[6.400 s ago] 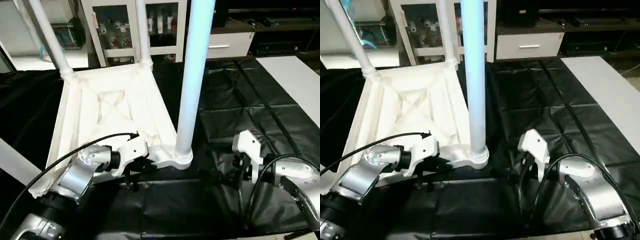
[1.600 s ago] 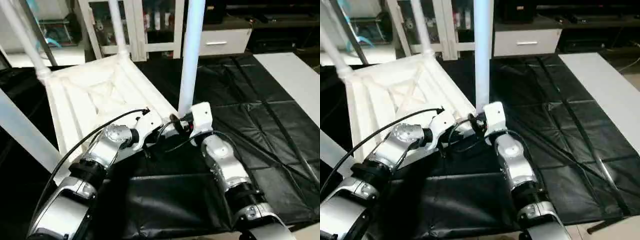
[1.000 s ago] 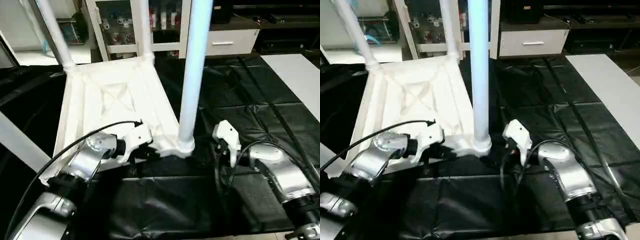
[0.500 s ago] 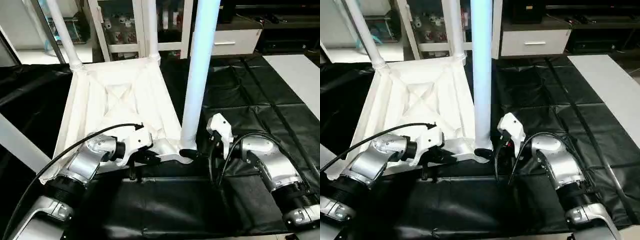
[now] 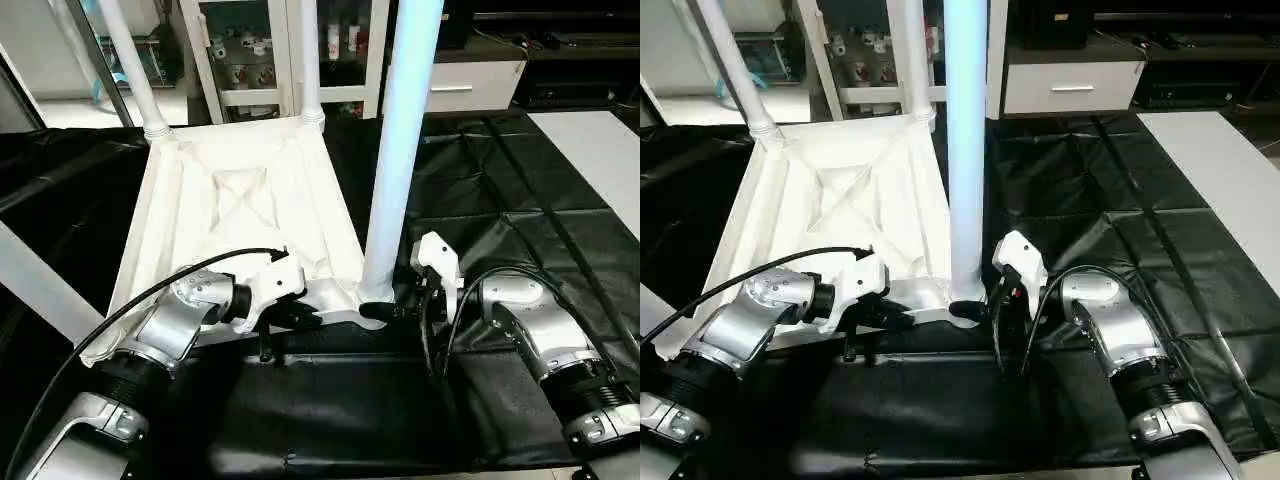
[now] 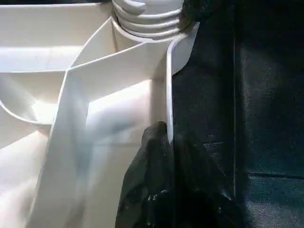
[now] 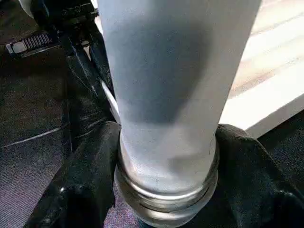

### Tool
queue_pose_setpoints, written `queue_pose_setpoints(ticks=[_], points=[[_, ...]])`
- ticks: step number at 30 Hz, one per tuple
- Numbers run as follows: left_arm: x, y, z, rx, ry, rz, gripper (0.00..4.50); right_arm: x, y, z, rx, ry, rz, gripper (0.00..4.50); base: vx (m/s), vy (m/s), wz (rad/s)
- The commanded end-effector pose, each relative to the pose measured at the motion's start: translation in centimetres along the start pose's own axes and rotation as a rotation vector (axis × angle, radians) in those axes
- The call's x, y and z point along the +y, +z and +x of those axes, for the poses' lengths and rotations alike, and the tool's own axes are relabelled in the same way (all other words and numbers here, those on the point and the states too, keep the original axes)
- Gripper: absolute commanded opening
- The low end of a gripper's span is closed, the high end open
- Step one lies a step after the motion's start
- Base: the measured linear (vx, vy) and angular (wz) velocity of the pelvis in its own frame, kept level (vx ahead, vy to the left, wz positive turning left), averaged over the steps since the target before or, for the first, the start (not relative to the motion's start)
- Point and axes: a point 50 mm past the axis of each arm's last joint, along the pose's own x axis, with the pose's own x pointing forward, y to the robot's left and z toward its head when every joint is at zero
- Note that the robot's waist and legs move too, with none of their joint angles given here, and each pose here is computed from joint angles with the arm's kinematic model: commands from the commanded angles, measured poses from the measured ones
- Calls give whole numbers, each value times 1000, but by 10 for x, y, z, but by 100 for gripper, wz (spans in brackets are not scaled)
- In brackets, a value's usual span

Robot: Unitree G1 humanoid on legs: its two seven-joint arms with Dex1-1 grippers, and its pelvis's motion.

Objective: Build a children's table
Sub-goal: Rotate leg to tighten

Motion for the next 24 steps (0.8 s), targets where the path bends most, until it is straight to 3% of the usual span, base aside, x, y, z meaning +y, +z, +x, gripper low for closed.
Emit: queue_pose_setpoints(ticks=[1,5,8,11,12,18,20,24], points=[[-10,-13,8,55,-66,-37,0,-4,6,2,-15,-13,-18,276,0,0,0],[-9,-14,7,54,-55,-43,0,-6,6,4,-44,-72,-10,271,0,0,0],[-6,-13,10,41,-18,-68,0,-21,8,9,-130,-344,39,270,0,0,0],[-1,-10,15,32,20,-71,0,-24,7,14,-195,-493,94,269,0,0,0],[3,-7,20,20,50,-74,0,-26,5,17,-231,-627,136,269,0,0,0],[14,4,33,-3,146,-96,0,-30,-3,28,-209,-909,201,268,0,0,0],[22,13,37,-22,209,-101,0,-32,-5,33,-151,-1086,164,268,0,0,0],[28,18,39,-36,257,-102,0,-27,2,48,-143,-1166,131,267,0,0,0]])
